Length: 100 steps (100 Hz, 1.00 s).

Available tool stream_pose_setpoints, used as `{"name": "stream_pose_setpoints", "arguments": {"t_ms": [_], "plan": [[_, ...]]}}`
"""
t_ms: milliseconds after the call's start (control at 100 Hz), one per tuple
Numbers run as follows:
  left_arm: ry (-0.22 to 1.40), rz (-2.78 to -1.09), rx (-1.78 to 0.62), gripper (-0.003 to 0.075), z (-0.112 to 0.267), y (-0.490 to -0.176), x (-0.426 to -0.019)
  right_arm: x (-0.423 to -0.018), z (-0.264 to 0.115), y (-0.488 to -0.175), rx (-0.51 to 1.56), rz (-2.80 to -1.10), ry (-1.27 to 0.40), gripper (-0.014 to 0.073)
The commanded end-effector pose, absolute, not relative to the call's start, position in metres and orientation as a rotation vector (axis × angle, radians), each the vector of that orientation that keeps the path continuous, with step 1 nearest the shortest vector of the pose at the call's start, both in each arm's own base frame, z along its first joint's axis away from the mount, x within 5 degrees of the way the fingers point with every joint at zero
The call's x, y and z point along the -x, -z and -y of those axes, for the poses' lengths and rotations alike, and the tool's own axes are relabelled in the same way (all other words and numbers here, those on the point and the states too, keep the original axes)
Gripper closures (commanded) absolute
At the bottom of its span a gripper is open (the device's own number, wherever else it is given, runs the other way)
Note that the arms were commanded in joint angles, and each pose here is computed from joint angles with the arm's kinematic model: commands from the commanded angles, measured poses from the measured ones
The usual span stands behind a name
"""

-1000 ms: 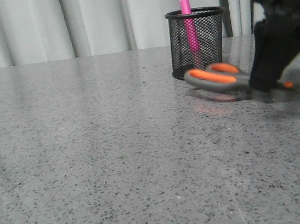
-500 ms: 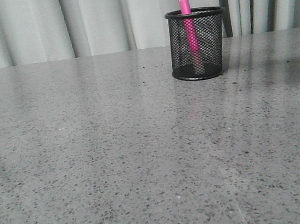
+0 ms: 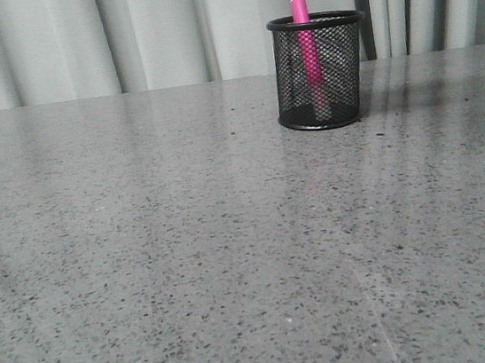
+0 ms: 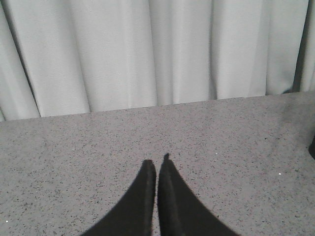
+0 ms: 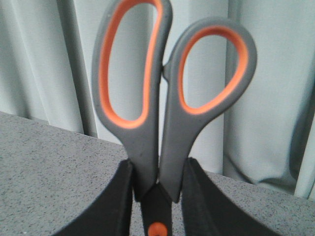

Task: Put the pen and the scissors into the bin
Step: 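Lift the scissors with the right gripper above the mesh cup, then lower the scissors blades-first into the cup and open the right gripper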

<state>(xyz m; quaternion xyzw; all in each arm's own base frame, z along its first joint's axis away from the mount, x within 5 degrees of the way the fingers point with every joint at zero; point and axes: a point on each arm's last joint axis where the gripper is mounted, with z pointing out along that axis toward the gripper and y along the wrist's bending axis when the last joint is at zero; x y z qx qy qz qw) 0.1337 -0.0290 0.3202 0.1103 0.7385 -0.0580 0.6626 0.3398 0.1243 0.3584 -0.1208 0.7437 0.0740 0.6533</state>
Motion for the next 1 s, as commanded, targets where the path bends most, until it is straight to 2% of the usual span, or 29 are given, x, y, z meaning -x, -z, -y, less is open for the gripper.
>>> {"name": "stream_pose_setpoints", "arguments": {"t_ms": [0, 220, 370, 990], "plan": [[0.12, -1.602, -0.188, 0.0739, 0.025, -0.335, -0.134, -0.341, -0.12, -0.383, 0.207, -1.58, -0.132, 0.0671], [0.117, -1.598, -0.184, 0.0739, 0.025, -0.335, -0.134, -0.359, -0.123, -0.358, 0.098, -1.628, -0.177, 0.0671], [0.117, -1.598, -0.184, 0.0739, 0.025, -0.335, -0.134, -0.364, -0.128, -0.345, 0.105, -1.661, -0.176, 0.0671], [0.117, -1.598, -0.184, 0.0739, 0.025, -0.335, -0.134, -0.351, -0.137, -0.306, 0.135, -1.718, -0.127, 0.0671]]}}
